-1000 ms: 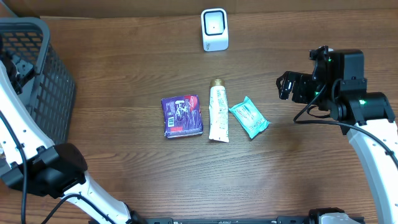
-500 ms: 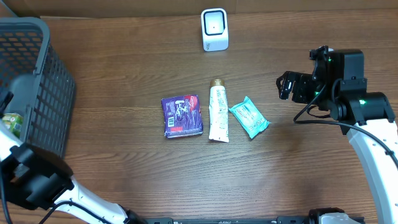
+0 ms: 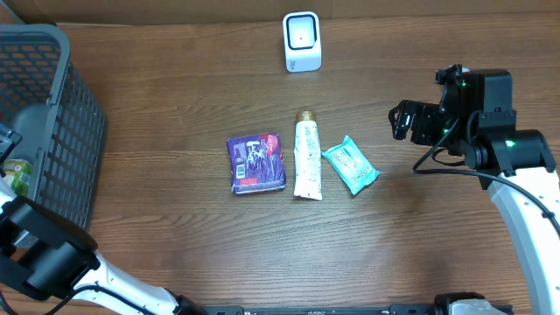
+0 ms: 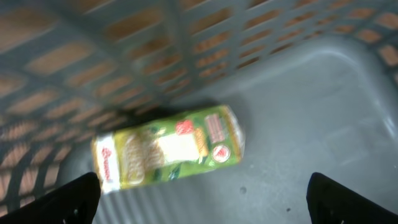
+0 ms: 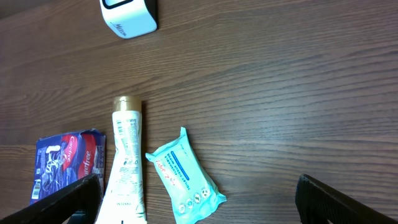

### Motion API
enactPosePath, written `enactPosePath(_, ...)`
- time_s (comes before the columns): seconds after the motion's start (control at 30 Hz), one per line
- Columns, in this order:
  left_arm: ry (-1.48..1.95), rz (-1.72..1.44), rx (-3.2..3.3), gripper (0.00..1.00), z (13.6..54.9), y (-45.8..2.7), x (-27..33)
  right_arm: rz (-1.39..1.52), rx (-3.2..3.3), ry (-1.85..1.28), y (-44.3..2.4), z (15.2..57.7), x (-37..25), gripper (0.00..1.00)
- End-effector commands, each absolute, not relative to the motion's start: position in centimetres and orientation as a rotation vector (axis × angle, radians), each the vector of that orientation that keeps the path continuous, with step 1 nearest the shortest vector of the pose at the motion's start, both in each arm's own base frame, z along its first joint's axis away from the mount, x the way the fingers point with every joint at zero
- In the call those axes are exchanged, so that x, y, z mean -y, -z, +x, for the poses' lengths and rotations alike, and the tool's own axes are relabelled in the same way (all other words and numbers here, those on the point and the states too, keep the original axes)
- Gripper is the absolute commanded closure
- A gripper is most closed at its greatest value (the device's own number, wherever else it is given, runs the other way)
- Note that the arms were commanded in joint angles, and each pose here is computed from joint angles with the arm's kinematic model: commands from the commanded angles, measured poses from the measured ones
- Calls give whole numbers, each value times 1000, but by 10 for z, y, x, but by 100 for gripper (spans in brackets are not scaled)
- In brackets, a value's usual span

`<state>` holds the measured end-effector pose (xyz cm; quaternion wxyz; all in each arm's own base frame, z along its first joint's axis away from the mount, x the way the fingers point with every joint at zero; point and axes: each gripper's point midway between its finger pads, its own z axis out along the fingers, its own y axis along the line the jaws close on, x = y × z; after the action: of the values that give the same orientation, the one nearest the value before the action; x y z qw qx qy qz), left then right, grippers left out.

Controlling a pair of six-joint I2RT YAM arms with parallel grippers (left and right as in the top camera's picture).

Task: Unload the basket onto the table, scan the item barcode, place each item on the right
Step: 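Reach into the basket with the left gripper and grasp the green tea box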

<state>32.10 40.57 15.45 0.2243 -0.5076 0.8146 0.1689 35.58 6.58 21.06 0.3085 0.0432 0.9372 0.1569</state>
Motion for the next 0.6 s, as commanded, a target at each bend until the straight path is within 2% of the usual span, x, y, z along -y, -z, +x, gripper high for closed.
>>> enactPosePath(0.0, -485, -1140, -2412, 4, 331, -144, -402, 106, -2448, -411, -221, 361, -64, 0)
enactPosePath(0.13, -497, -1026, -2535, 7, 329, -124, -400, 106, -2448, -411, -221, 361, -64, 0)
enactPosePath(0.17, -496, -1023, -2568, 1, 325, -118, -398, 106, -2448, -411, -221, 361, -64, 0)
enactPosePath(0.2, -502, -1031, -2589, 0, 321, -114, -397, 106, -2448, -411, -221, 361, -64, 0)
enactPosePath(0.37, -538, -1048, -2620, 0, 315, -105, -400, 106, -2448, -411, -221, 361, -64, 0)
enactPosePath(0.57, -577, -873, -2685, 0, 319, -98, -403, 106, -2448, -411, -221, 361, -64, 0)
